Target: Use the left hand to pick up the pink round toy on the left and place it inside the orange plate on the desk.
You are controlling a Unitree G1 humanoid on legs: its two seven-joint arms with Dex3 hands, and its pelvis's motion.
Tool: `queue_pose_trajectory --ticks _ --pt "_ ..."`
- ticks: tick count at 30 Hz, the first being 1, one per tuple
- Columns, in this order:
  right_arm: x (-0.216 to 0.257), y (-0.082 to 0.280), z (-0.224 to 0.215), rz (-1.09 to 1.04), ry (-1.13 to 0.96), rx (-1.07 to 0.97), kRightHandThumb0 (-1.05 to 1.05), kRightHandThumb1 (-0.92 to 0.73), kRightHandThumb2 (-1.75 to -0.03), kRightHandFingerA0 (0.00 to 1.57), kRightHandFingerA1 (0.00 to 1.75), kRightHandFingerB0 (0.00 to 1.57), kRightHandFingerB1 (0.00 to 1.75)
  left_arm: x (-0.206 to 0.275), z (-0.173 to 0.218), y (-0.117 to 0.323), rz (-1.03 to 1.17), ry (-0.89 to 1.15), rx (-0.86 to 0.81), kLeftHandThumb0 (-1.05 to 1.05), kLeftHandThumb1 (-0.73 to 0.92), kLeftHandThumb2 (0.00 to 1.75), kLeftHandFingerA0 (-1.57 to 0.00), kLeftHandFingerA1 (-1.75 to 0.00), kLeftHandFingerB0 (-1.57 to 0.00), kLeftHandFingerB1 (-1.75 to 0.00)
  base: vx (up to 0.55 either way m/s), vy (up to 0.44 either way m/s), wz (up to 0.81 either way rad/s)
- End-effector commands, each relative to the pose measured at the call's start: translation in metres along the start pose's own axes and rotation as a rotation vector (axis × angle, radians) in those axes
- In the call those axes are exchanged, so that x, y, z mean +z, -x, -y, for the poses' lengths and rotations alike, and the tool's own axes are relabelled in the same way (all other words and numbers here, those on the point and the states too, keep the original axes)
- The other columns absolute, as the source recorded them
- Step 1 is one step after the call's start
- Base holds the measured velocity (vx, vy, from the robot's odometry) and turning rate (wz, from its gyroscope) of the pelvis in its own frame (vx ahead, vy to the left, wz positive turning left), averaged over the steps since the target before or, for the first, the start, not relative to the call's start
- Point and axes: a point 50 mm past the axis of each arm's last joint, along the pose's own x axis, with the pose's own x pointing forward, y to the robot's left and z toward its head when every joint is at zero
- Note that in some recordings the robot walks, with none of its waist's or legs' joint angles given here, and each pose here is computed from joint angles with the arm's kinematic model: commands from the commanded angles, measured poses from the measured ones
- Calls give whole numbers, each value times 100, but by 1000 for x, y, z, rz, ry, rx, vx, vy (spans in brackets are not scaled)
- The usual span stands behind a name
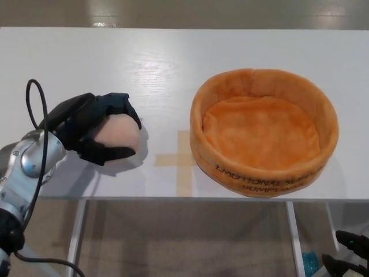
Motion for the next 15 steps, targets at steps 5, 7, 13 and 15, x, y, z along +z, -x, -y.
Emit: queue_pose_trajectory --ticks 5,7,13,15 --pt "-3 1 -2 -24 29 6 -29 -58 -57 52 41 48 42 36 -51 -13 148 -20 162 -26 82 63 -65 -163 -61 -127 0 0 0" --pt "-4 1 -3 -25 34 9 -28 -59 -58 51 41 47 42 41 -57 -15 171 -18 177 -29 82 64 -66 -159 -65 -116 0 0 0" --pt "-13 5 -5 -48 21 16 -26 -58 -57 53 40 48 42 88 -81 -32 309 -42 220 -34 77 66 -73 -157 -65 -112 0 0 0" --pt "-15 5 -6 -55 17 14 -26 -58 -57 53 40 48 42 97 -81 -36 325 -50 211 -34 77 66 -73 -157 -65 -112 0 0 0"
